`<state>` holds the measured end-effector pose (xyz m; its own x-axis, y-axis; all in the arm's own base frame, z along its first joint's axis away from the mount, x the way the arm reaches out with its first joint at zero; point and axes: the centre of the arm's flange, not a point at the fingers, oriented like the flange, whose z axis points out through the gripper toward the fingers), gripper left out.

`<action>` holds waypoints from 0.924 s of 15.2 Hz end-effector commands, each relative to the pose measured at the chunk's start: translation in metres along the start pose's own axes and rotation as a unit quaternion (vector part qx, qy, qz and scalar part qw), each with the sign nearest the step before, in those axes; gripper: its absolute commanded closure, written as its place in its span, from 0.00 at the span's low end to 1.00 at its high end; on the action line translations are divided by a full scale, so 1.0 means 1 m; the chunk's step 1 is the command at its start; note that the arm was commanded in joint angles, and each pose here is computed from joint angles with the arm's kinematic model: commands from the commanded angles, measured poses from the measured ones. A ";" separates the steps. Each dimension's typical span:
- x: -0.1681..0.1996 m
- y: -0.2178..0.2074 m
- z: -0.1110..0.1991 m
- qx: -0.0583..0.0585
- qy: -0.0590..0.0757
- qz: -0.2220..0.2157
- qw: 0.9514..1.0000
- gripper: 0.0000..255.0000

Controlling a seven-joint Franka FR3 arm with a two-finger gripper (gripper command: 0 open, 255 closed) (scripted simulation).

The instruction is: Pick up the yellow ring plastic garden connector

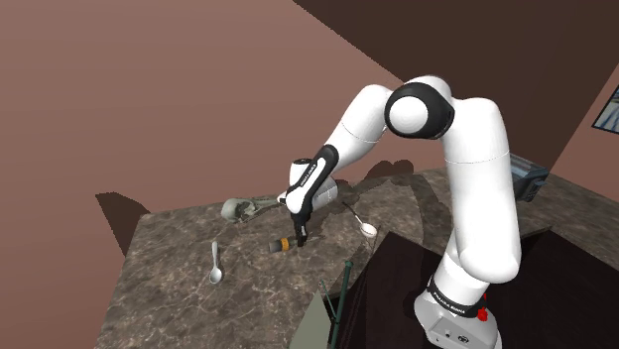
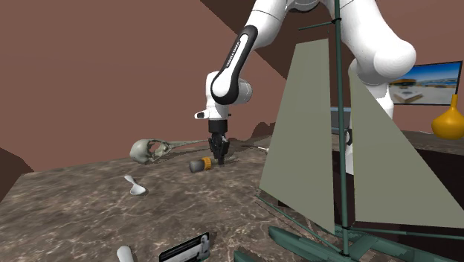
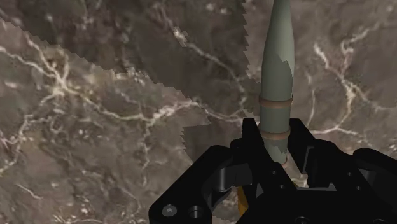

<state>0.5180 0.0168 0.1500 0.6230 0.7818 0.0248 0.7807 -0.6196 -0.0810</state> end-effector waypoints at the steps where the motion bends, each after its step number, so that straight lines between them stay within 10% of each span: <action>1: 0.000 0.000 0.000 0.000 0.000 0.000 1.000 1.00; 14: 0.001 -0.004 -0.058 0.000 0.000 0.000 1.000 1.00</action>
<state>0.5174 0.0161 0.2031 0.6228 0.7820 0.0249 0.7809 -0.6194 -0.0810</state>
